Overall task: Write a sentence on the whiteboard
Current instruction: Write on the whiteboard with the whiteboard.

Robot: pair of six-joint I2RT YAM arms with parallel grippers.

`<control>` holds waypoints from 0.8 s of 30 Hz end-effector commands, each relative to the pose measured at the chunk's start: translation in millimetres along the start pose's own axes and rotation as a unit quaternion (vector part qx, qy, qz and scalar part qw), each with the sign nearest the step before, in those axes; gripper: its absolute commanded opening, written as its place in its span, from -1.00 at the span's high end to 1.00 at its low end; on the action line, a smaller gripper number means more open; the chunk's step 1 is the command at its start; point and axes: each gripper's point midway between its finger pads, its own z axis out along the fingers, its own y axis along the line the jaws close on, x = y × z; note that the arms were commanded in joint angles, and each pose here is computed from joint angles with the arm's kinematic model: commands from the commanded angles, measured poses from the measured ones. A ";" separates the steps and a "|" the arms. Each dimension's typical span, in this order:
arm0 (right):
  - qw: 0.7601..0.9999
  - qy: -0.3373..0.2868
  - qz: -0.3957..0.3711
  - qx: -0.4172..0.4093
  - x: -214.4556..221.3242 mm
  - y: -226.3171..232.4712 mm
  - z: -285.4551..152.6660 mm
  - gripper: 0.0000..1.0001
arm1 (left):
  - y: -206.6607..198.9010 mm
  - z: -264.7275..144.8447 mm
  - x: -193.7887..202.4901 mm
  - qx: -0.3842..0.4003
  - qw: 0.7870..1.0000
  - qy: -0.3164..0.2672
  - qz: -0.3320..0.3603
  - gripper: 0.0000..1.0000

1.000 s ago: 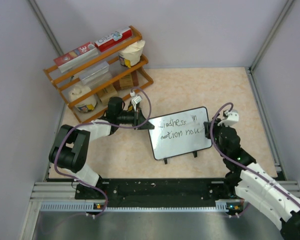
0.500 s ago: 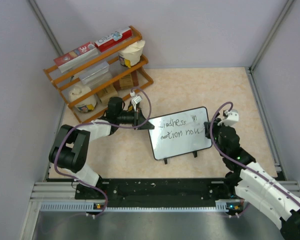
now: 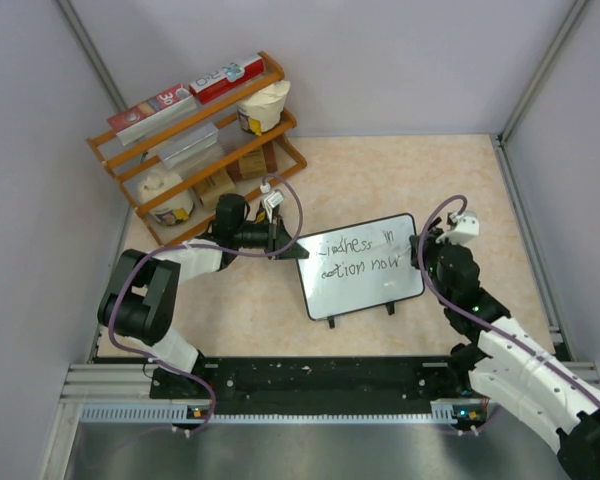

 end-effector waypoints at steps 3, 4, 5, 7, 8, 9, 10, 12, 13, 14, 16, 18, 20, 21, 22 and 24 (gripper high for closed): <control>0.999 -0.049 0.013 0.001 -38.8 5.8 2.6 1.00 | 30.8 2.9 23.6 -0.056 0.998 0.019 0.018 1.00; 0.999 -0.049 0.012 0.000 -39.0 6.2 2.8 1.00 | 31.2 3.0 24.0 -0.056 0.998 0.020 0.017 1.00; 0.999 -0.048 0.012 0.000 -38.8 6.6 3.2 1.00 | 30.9 2.9 23.6 -0.056 0.998 0.019 0.018 1.00; 0.999 -0.047 0.013 -0.006 -39.5 9.0 2.9 1.00 | 31.1 2.9 23.5 -0.056 0.998 0.019 0.018 1.00; 0.999 -0.048 0.014 -0.008 -40.5 9.6 1.9 1.00 | 31.6 2.9 24.5 -0.057 0.998 0.020 0.017 1.00; 0.999 -0.048 0.015 -0.013 -41.5 11.3 0.4 1.00 | 31.2 2.7 23.7 -0.057 0.998 0.019 0.019 1.00; 0.999 -0.048 0.017 -0.015 -42.2 11.9 -0.8 1.00 | 31.2 2.7 24.0 -0.057 0.998 0.019 0.018 1.00; 0.998 -0.054 0.022 -0.028 -46.6 14.9 -7.9 1.00 | 32.2 2.8 23.5 -0.059 0.998 0.019 0.018 1.00; 0.998 -0.054 0.026 -0.031 -47.0 15.3 -10.2 1.00 | 31.9 2.7 23.4 -0.059 0.998 0.019 0.018 1.00; 0.998 -0.054 0.027 -0.034 -48.2 15.4 -13.3 1.00 | 32.0 2.6 23.2 -0.060 0.998 0.019 0.017 1.00; 0.997 -0.059 0.032 -0.046 -52.9 18.1 -20.2 1.00 | 33.1 2.3 23.0 -0.064 0.998 0.019 0.018 0.95; 0.997 -0.053 0.033 -0.054 -52.0 19.9 -24.7 1.00 | 33.8 1.6 23.6 -0.068 0.997 0.018 0.018 0.73; 0.996 -0.053 0.034 -0.056 -52.4 18.9 -29.3 1.00 | 34.5 0.7 21.9 -0.075 0.997 0.015 0.021 0.58; 0.997 -0.047 0.034 -0.060 -50.3 19.4 -31.6 1.00 | 35.1 0.1 22.3 -0.078 0.997 0.015 0.021 0.47; 0.996 -0.048 0.037 -0.062 -51.3 19.0 -34.4 1.00 | 35.5 -0.3 21.9 -0.081 0.996 0.015 0.022 0.42; 0.996 -0.045 0.037 -0.069 -50.3 20.2 -37.7 1.00 | 36.4 -1.4 20.8 -0.088 0.996 0.012 0.024 0.31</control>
